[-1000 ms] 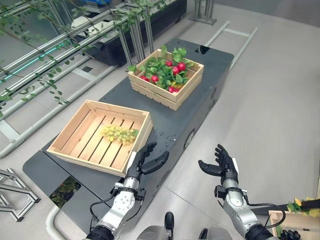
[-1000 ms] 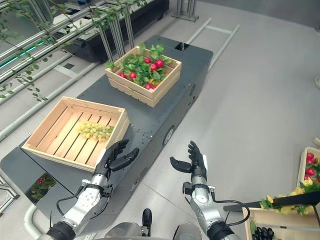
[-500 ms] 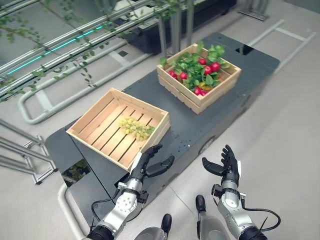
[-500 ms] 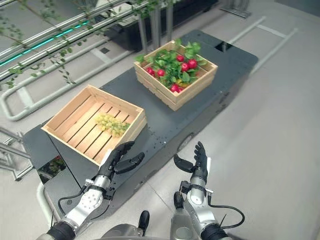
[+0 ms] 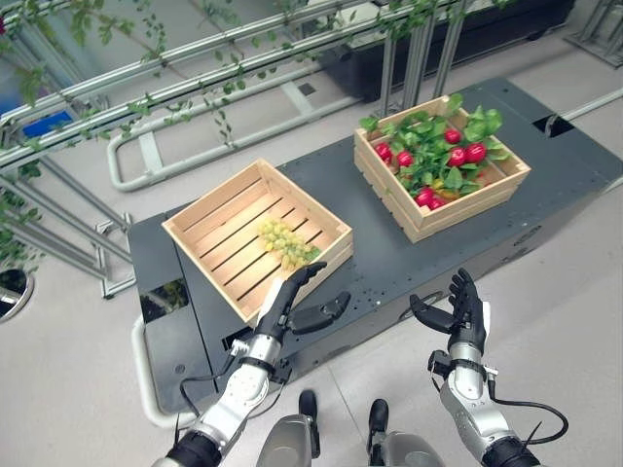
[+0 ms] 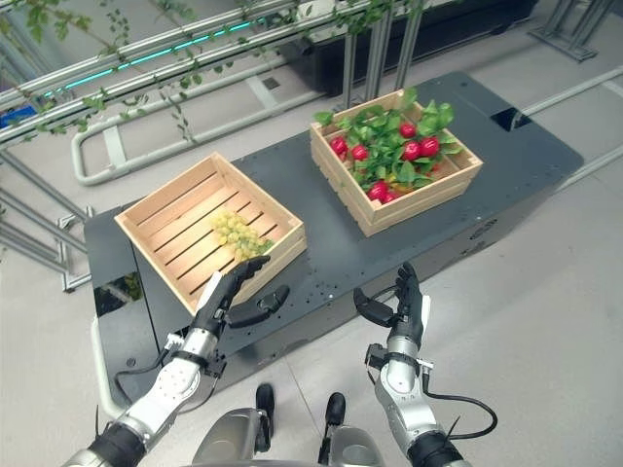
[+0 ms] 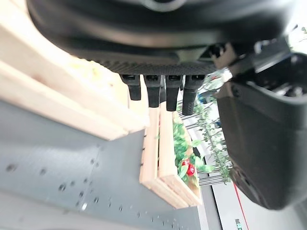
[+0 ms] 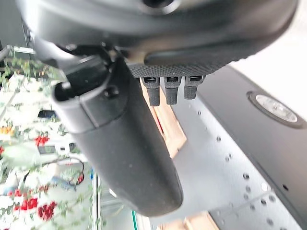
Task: Pick up the fruits from the basket on one side to the basket on the other side
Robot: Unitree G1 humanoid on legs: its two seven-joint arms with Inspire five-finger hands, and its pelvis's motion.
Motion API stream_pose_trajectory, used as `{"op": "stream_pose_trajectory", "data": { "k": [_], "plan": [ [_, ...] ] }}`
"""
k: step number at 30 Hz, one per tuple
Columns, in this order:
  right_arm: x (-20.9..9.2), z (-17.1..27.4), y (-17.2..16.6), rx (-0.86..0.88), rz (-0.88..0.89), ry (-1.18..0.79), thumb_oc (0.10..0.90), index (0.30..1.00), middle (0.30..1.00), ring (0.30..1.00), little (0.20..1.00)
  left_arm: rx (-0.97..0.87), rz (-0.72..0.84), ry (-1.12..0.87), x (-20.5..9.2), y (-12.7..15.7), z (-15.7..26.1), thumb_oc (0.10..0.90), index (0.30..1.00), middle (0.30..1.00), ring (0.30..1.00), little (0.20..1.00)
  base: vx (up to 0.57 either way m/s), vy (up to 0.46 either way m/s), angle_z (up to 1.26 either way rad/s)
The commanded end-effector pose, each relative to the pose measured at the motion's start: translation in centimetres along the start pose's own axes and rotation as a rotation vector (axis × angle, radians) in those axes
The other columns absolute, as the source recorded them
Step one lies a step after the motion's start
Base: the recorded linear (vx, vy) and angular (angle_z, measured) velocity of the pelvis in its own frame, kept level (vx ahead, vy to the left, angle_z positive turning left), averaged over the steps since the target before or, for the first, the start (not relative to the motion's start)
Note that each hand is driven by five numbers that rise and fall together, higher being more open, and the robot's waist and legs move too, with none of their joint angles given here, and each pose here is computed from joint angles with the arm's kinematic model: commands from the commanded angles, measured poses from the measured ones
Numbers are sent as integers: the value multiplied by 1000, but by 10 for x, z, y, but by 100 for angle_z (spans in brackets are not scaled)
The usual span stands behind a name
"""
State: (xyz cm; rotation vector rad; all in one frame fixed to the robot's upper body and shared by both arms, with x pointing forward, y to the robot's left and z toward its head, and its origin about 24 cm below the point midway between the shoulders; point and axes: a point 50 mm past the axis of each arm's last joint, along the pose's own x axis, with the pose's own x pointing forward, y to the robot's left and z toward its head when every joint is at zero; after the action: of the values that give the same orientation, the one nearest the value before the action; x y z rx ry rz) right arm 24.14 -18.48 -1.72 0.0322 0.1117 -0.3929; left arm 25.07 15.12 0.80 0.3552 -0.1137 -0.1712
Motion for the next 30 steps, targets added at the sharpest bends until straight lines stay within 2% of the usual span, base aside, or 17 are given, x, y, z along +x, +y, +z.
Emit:
{"op": "stream_pose_trajectory", "data": {
  "k": [1, 5, 6, 17, 22, 23, 25, 26, 27, 30],
  "plan": [
    [6, 43, 0, 74, 38, -255, 800, 900, 900, 900, 900, -105, 137, -317, 25, 34, 62, 800, 900, 900, 900, 900, 233, 56, 8],
    [-1, 33, -6, 66, 32, -207, 800, 900, 900, 900, 900, -168, 313, -357, 16, 65, 71, 800, 900, 900, 900, 900, 179, 52, 11],
    [-3, 31, -5, 59, 40, -196, 800, 900, 900, 900, 900, -138, 400, -378, 14, 77, 76, 800, 900, 900, 900, 900, 132, 59, 11],
    [15, 61, 5, 1, 180, -279, 800, 900, 900, 900, 900, 174, 777, -437, 41, 141, 103, 800, 900, 900, 900, 900, -33, 119, 13],
    [38, 96, 4, -36, 236, -378, 800, 900, 900, 900, 900, 571, 900, -431, 64, 181, 122, 800, 900, 900, 900, 900, -173, 134, -3],
    [40, 98, 4, -37, 238, -381, 800, 900, 900, 900, 900, 602, 902, -431, 65, 183, 123, 800, 900, 900, 900, 900, -116, 81, -19],
    [46, 107, 3, -45, 253, -402, 800, 900, 900, 900, 900, 807, 863, -373, 75, 198, 129, 800, 900, 900, 900, 900, -143, 81, -30],
    [47, 109, 3, -47, 256, -407, 800, 900, 900, 900, 900, 844, 854, -369, 76, 200, 130, 800, 900, 900, 900, 900, -165, 79, -19],
    [50, 116, 2, -52, 268, -427, 800, 900, 900, 900, 900, 995, 817, -349, 80, 206, 135, 800, 900, 900, 900, 900, -102, 65, -22],
    [56, 124, -4, -50, 274, -433, 800, 900, 900, 900, 900, 1132, 800, -368, 86, 214, 149, 800, 900, 900, 900, 900, -92, 76, -14]
  ]
}}
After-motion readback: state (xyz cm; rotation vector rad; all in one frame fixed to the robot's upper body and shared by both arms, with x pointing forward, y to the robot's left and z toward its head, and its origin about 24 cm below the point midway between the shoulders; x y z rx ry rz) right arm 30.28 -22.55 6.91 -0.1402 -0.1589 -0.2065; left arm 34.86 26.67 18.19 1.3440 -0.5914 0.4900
